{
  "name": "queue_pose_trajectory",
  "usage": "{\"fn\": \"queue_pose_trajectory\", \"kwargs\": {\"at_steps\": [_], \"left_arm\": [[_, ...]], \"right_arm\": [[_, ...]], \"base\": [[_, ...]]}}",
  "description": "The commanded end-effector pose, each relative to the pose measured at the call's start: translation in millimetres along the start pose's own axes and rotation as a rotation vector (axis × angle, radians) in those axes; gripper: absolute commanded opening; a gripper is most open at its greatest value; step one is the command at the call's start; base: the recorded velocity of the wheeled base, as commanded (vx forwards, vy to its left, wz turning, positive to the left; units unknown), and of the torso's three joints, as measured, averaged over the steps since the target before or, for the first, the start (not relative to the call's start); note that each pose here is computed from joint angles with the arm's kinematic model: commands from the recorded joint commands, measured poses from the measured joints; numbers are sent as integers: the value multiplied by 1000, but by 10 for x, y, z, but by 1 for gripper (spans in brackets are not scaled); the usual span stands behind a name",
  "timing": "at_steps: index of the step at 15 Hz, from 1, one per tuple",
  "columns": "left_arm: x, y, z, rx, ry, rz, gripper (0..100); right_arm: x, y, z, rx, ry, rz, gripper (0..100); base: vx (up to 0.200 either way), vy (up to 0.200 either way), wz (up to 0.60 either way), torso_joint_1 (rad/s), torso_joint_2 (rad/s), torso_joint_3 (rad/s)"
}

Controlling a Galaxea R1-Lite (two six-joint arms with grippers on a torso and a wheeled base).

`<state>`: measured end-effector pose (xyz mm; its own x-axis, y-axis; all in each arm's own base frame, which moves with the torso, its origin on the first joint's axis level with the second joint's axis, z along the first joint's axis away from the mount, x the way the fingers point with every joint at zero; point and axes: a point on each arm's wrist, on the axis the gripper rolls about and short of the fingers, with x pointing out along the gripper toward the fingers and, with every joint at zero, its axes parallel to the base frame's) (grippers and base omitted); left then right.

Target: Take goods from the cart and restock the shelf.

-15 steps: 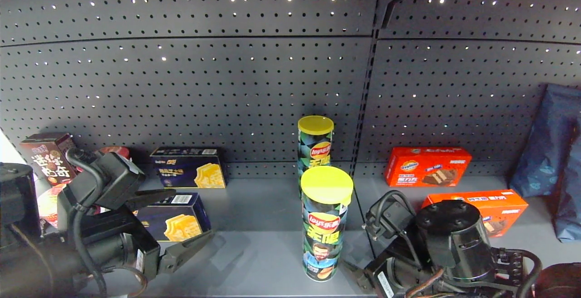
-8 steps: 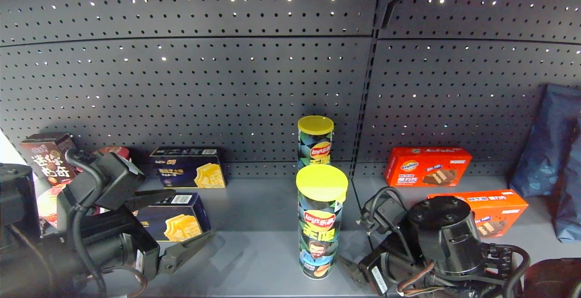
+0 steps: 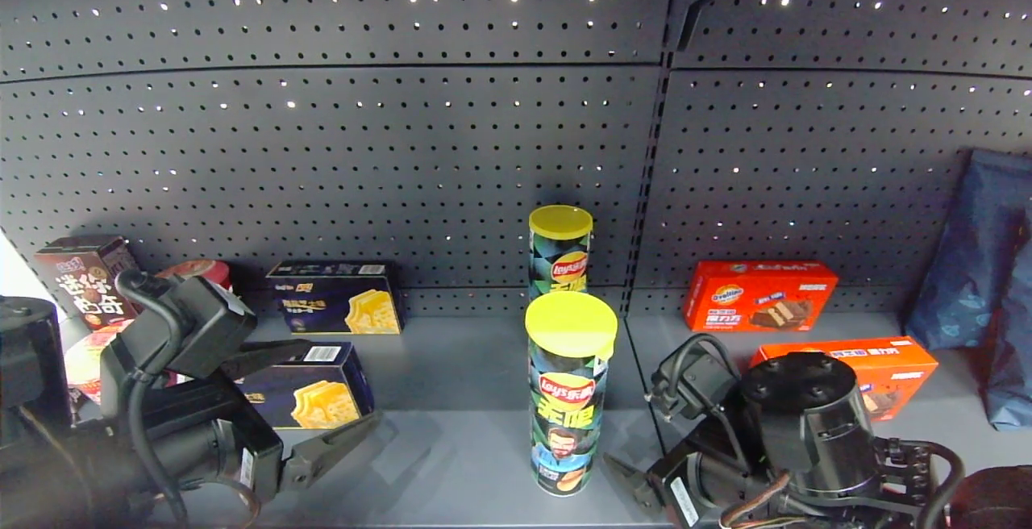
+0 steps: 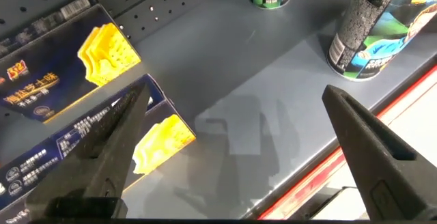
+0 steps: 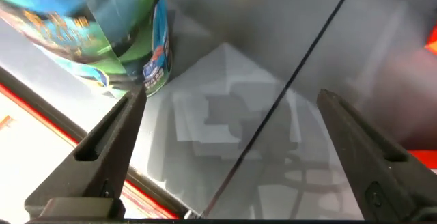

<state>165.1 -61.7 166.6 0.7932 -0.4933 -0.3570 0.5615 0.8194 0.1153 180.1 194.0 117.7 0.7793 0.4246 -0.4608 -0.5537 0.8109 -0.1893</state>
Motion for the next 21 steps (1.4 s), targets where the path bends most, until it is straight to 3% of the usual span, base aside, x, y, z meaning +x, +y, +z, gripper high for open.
{"fn": "queue_pose_trajectory", "kwargs": {"at_steps": [1, 3, 8, 9, 11, 13, 16, 19, 21], "left_arm": [[-119, -28, -9, 5, -36, 7, 100], [-266, -38, -12, -1, -77, 30, 100], [-879, -130, -439, -50, -173, 214, 100], [-994, -164, -507, -73, -205, 267, 100], [-1158, -219, -585, -79, -240, 373, 100], [-1308, -323, -700, -75, -274, 451, 100], [-1502, -516, -980, -80, -274, 491, 100], [-1593, -643, -1201, -73, -289, 497, 100], [-1612, -700, -1305, -69, -289, 520, 100]], "right_arm": [[-194, -111, 140, 43, -92, -21, 100], [-329, -258, 186, 77, -138, -59, 100], [-831, -956, 276, 238, -295, -329, 100], [-979, -1081, 262, 263, -330, -396, 100], [-1256, -1200, 83, 297, -355, -502, 100], [-1572, -1171, -282, 323, -356, -604, 100], [-1916, -899, -1064, 365, -299, -765, 100], [-2173, -649, -1414, 421, -283, -965, 100], [-2241, -450, -1663, 416, -295, -952, 100]], "base": [[0, 0, 0, 0, 0, 0], [0, 0, 0, 0, 0, 0], [0, 0, 0, 0, 0, 0], [0, 0, 0, 0, 0, 0], [0, 0, 0, 0, 0, 0], [0, 0, 0, 0, 0, 0], [0, 0, 0, 0, 0, 0], [0, 0, 0, 0, 0, 0], [0, 0, 0, 0, 0, 0]]}}
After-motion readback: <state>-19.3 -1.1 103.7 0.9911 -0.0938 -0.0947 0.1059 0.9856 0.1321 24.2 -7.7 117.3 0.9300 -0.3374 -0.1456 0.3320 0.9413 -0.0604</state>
